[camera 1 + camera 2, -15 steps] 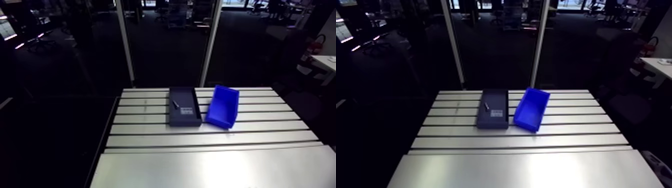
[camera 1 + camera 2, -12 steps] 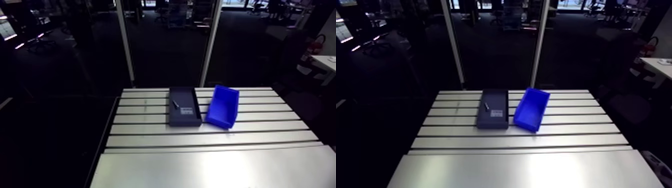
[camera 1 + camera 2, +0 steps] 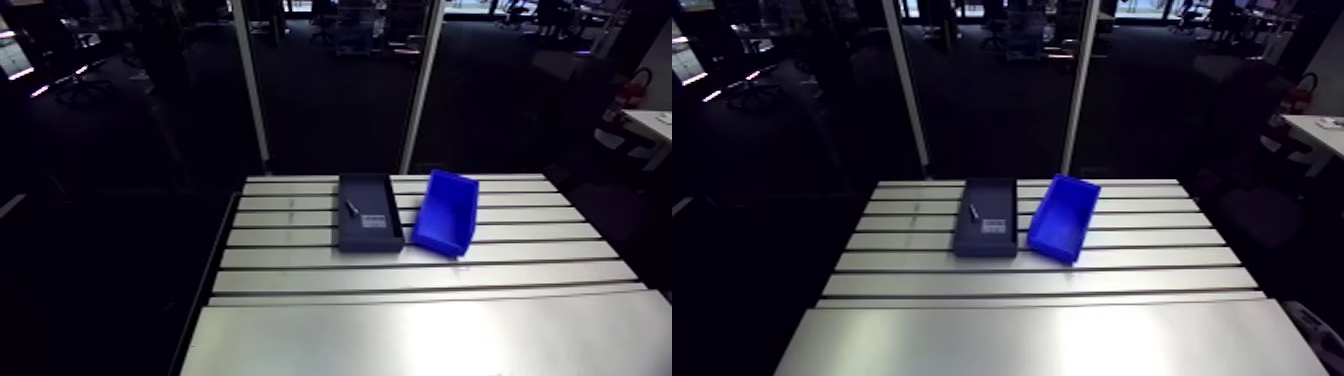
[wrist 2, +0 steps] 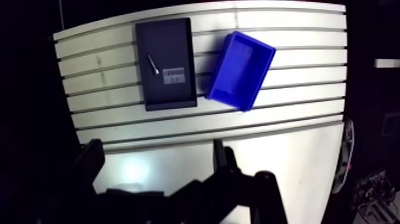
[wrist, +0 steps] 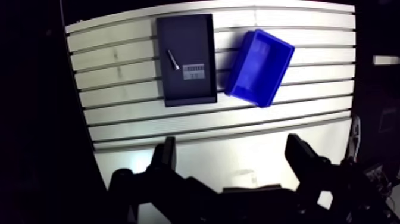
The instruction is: Pick up the M10 bolt from the tray and put it into the blue bin.
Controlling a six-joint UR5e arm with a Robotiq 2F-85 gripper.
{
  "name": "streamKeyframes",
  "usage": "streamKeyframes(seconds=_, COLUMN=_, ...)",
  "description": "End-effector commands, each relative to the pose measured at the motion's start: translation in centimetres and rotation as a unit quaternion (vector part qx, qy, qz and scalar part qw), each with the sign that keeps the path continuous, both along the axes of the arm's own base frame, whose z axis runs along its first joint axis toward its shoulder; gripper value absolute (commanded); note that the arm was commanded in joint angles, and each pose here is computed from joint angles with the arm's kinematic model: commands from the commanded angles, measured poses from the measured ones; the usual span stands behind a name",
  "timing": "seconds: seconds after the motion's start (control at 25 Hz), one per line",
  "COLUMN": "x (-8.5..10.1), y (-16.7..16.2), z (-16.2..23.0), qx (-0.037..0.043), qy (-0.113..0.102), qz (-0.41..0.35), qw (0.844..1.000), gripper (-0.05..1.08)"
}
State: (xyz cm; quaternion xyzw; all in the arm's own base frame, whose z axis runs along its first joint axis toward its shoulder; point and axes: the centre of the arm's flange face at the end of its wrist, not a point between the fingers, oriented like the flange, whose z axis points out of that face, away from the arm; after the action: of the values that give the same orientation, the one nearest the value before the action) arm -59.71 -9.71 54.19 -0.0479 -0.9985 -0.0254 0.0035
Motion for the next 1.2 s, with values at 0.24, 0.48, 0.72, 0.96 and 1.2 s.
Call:
streamKeyframes(seconds=0.24, x=-1.0, y=-2.5, z=-3.4, qx=0.008, qy=0.045, qz=0.14, qw=0.989, gripper=0.0)
streamKeyframes(seconds=0.48, x=-0.4, y=-2.6, z=-8.0, qx=0.0074, qy=0.021, qz=0.209, qw=0.978, gripper=0.01)
streamKeyframes(seconds=0.72, x=-0.7, y=-1.9, z=-11.8, qx=0.0054, qy=0.005, qz=0.244, qw=0.97, gripper=0.01)
streamKeyframes(seconds=0.96, x=-1.9, y=-2.1, z=-16.9, qx=-0.0027, qy=-0.012, qz=0.238, qw=0.971, gripper=0.01)
streamKeyframes(seconds=1.2, x=-3.1, y=-2.5, z=-21.2, qx=-0.0069, qy=-0.018, qz=0.214, qw=0.977, gripper=0.01)
